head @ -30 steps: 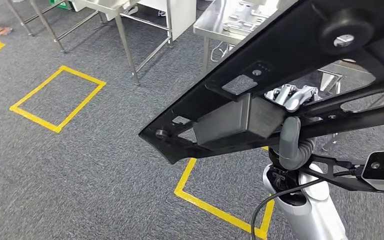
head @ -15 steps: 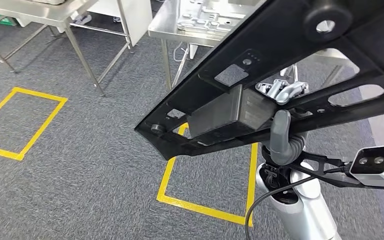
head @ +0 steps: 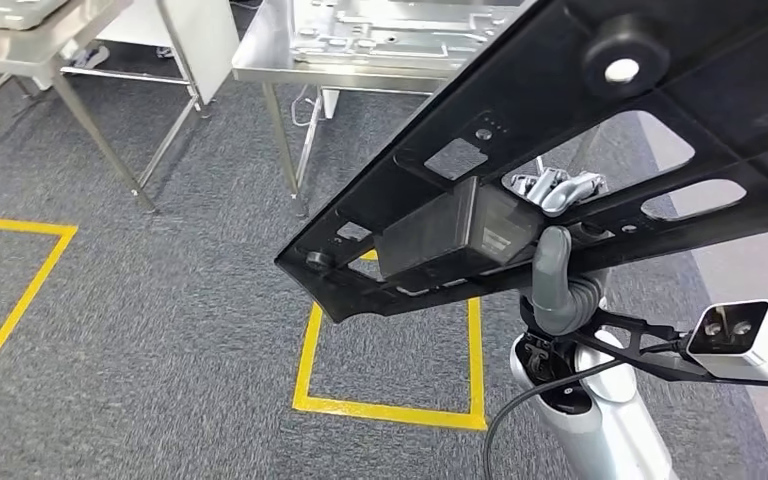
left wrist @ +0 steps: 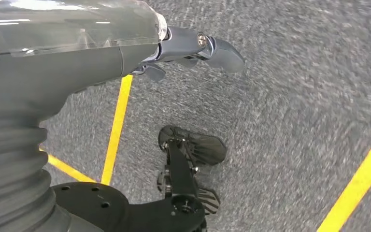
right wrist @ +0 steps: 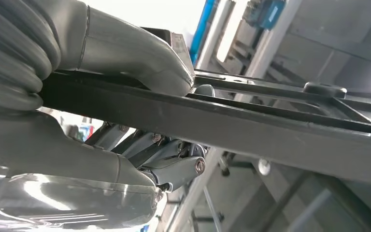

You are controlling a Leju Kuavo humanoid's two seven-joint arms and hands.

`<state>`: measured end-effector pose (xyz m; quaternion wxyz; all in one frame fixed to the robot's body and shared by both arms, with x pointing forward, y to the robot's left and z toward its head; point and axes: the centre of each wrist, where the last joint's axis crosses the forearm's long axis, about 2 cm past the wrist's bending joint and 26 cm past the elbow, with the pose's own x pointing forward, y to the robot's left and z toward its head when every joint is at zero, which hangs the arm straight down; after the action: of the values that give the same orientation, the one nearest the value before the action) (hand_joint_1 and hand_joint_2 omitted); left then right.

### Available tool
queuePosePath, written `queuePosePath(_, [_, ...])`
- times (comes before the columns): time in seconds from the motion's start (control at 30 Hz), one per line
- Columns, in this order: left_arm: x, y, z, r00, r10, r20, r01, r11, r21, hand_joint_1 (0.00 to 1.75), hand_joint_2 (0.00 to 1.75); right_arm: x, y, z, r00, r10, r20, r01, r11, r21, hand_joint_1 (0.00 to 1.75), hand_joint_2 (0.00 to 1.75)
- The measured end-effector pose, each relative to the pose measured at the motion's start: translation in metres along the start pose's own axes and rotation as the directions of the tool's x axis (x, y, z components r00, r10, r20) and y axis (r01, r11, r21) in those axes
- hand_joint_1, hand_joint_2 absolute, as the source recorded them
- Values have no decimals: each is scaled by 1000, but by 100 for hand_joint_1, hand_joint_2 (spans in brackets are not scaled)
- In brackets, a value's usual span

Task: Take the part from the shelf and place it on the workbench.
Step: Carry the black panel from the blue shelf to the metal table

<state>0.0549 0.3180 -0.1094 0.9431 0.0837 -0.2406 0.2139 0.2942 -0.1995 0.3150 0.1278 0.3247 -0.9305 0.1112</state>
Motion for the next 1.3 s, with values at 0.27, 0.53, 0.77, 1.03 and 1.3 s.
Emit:
queuePosePath(0.27, [1,0,0,1000,-2,17,2,999,-32,0,175,-5,-1,-1,999,35,-41,-35,999,-9,175,175])
queuePosePath(0.53, [1,2,-1,1000,-5,21,6,1000,-30,0,175,-8,-4,-1,998,22,-60,-23,1000,-15,175,175])
queuePosePath(0.77, [1,1,0,1000,-5,22,5,999,-34,0,175,-8,-4,1,998,23,-67,-24,1000,-8,175,175])
queuePosePath(1.03, [0,0,0,1000,-5,21,6,999,-38,0,175,-8,-4,3,997,23,-73,-23,1000,-2,175,175])
queuePosePath(1.3, [0,0,0,1000,-10,26,11,999,-43,0,175,-7,-3,5,996,34,-77,-34,999,6,175,175])
